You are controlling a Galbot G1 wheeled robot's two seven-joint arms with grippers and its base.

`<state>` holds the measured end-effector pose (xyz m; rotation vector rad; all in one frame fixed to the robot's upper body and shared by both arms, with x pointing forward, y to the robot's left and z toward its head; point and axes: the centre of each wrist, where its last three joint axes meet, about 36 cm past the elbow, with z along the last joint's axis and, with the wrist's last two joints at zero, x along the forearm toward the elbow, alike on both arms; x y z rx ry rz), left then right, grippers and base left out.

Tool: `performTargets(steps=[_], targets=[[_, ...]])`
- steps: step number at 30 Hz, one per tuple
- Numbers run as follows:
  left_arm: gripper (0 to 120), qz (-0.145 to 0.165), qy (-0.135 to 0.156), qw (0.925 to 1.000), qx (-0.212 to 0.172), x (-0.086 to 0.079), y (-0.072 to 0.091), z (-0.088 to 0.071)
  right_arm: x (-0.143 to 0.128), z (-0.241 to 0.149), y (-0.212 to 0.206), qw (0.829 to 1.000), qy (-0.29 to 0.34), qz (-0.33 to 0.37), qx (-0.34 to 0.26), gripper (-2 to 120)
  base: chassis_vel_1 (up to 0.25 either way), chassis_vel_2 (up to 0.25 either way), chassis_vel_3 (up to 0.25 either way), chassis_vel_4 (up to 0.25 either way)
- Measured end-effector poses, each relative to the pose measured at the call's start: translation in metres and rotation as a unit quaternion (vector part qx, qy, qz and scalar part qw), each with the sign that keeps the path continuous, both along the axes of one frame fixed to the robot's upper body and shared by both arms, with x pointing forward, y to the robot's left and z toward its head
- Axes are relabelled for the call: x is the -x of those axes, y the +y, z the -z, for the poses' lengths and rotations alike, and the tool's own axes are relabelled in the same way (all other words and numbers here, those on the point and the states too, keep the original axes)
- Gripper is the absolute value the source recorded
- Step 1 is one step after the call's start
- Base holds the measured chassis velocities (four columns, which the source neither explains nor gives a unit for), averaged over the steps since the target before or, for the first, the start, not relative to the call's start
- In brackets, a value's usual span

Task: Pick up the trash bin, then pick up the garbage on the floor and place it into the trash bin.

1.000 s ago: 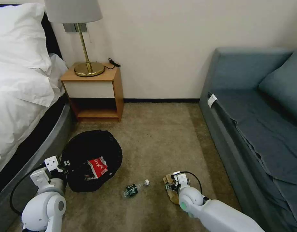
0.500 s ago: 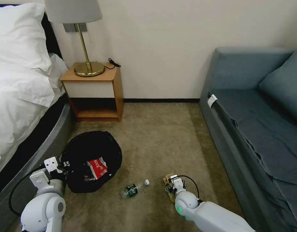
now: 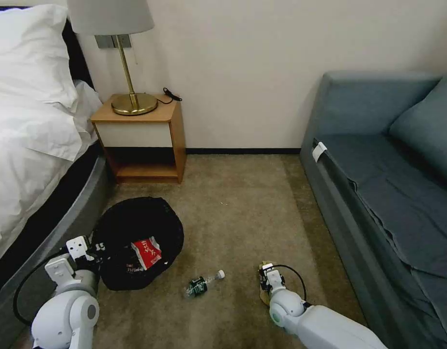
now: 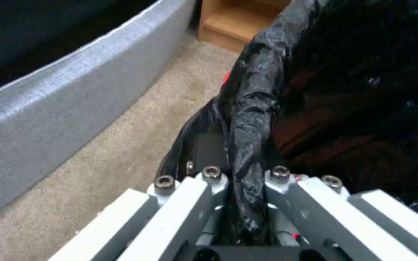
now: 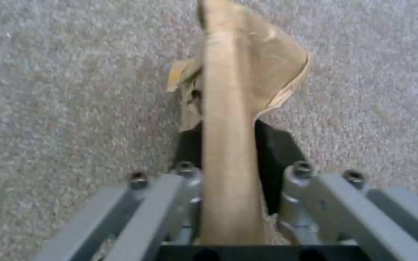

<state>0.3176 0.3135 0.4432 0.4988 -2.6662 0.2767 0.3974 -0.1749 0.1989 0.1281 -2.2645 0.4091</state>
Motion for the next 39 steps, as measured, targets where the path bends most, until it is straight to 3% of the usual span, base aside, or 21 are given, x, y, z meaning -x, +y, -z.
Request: performTargets(steps=[4, 10, 14, 15, 17, 20, 23, 24, 25, 30, 33, 39], targets=[[2, 0.000, 0.000, 1.0000, 0.000, -0.001, 0.000, 0.000, 0.000, -0.004, -0.002, 1.000, -0.006, 0.000, -0.003, 1, 0.000, 0.000, 0.000, 0.000], [2, -0.001, 0.001, 1.0000, 0.001, -0.002, 0.000, 0.002, -0.002, -0.016, -0.004, 1.000, -0.023, 0.000, -0.012, 0, 0.000, 0.000, 0.000, 0.000], [2, 0.001, 0.000, 1.0000, 0.002, -0.003, 0.000, 0.001, -0.016, -0.075, 0.006, 0.994, -0.081, -0.005, -0.067, 0, 0.000, 0.000, 0.000, 0.000], [2, 0.001, 0.000, 1.0000, 0.002, -0.003, 0.000, 0.001, -0.016, -0.075, 0.006, 0.994, -0.081, -0.005, -0.067, 0, 0.000, 0.000, 0.000, 0.000], [2, 0.002, 0.000, 1.0000, 0.003, -0.004, -0.001, 0.001, -0.021, -0.129, 0.029, 0.986, -0.115, -0.024, -0.121, 0, 0.000, 0.000, 0.000, 0.000], [2, 0.003, 0.000, 1.0000, 0.004, -0.004, -0.002, 0.001, -0.020, -0.154, 0.042, 0.979, -0.129, -0.039, -0.150, 0, 0.000, 0.000, 0.000, 0.000], [2, 0.007, 0.002, 1.0000, 0.006, -0.005, -0.004, 0.002, -0.020, -0.199, 0.070, 0.958, -0.166, -0.076, -0.220, 0, 0.000, 0.000, 0.000, 0.000], [2, 0.009, 0.004, 0.9999, 0.008, -0.005, -0.006, 0.003, -0.019, -0.217, 0.090, 0.944, -0.180, -0.098, -0.259, 0, 0.000, 0.000, 0.000, 0.000], [2, 0.009, 0.004, 0.9999, 0.008, -0.005, -0.006, 0.003, -0.019, -0.217, 0.090, 0.944, -0.180, -0.098, -0.259, 0, 0.000, 0.000, 0.000, 0.000], [2, 0.012, 0.008, 0.9998, 0.011, -0.005, -0.008, 0.004, -0.002, -0.256, 0.167, 0.901, -0.189, -0.167, -0.352, 0, 0.000, 0.000, 0.000, 0.000], [2, 0.012, 0.009, 0.9998, 0.011, -0.005, -0.009, 0.004, 0.007, -0.262, 0.199, 0.890, -0.184, -0.193, -0.371, 0, 0.000, 0.000, 0.000, 0.000], [2, 0.013, 0.011, 0.9998, 0.012, -0.004, -0.010, 0.005, 0.017, -0.251, 0.237, 0.889, -0.174, -0.230, -0.357, 0, 0.000, 0.000, 0.000, 0.000]])
